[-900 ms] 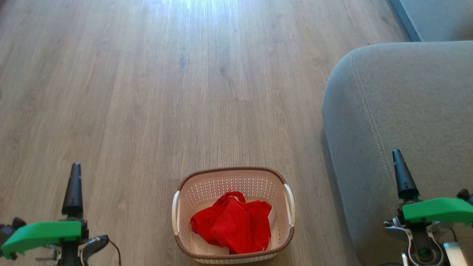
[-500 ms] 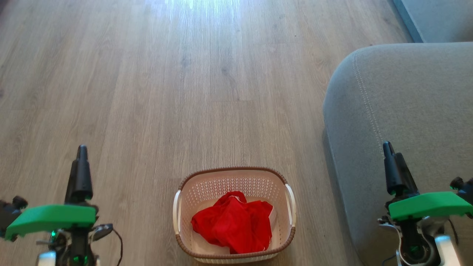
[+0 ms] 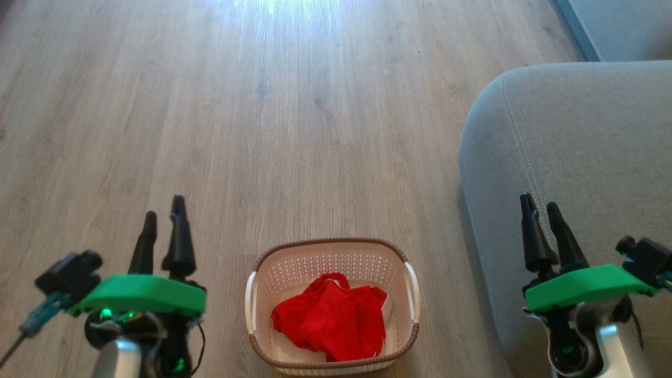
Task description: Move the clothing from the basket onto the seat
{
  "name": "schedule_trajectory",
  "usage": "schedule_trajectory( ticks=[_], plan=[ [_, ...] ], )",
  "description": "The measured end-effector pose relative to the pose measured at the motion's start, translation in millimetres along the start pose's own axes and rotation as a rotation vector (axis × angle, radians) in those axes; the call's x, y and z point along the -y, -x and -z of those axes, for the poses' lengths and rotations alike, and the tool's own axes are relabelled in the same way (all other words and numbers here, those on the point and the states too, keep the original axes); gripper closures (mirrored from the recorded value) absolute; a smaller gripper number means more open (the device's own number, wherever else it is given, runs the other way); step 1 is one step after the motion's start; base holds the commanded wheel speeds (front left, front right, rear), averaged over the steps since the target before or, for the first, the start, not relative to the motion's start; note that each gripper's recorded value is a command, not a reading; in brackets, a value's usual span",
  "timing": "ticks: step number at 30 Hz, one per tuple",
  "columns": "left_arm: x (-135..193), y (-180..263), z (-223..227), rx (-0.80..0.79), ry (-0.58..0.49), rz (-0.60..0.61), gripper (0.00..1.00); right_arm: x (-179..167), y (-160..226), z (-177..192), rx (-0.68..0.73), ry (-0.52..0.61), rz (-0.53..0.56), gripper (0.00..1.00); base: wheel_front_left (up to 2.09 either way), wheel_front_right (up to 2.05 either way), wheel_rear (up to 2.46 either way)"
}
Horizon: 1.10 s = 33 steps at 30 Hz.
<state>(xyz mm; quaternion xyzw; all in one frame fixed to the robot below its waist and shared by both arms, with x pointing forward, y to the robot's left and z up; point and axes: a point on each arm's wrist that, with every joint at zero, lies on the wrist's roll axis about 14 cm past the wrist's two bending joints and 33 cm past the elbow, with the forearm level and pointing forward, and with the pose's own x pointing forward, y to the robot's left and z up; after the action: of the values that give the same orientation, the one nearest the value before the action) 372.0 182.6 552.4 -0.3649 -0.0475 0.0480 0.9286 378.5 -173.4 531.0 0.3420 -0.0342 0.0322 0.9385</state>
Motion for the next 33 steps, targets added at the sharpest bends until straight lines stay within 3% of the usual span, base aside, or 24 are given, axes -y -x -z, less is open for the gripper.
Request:
schedule_trajectory(
  ticks=[14, 25, 33],
  plan=[
    [25.6, 5.6, 18.0, 0.007, -0.339, 0.04, 0.0, -8.4, 2.2, 3.0, 0.007, 0.189, -0.037, 0.0, 0.0, 0.0, 0.0],
    [25.1, 15.5, 36.9, -0.01, -0.5, 0.051, 0.0, -3.3, 8.5, 28.3, -0.067, 0.309, -0.041, 0.0, 0.0, 0.0, 0.0],
    [34.6, 19.7, 33.5, 0.05, -0.602, 0.078, 0.0, -11.9, 3.0, 27.0, -0.049, 0.389, -0.078, 0.0, 0.0, 0.0, 0.0]
  ],
)
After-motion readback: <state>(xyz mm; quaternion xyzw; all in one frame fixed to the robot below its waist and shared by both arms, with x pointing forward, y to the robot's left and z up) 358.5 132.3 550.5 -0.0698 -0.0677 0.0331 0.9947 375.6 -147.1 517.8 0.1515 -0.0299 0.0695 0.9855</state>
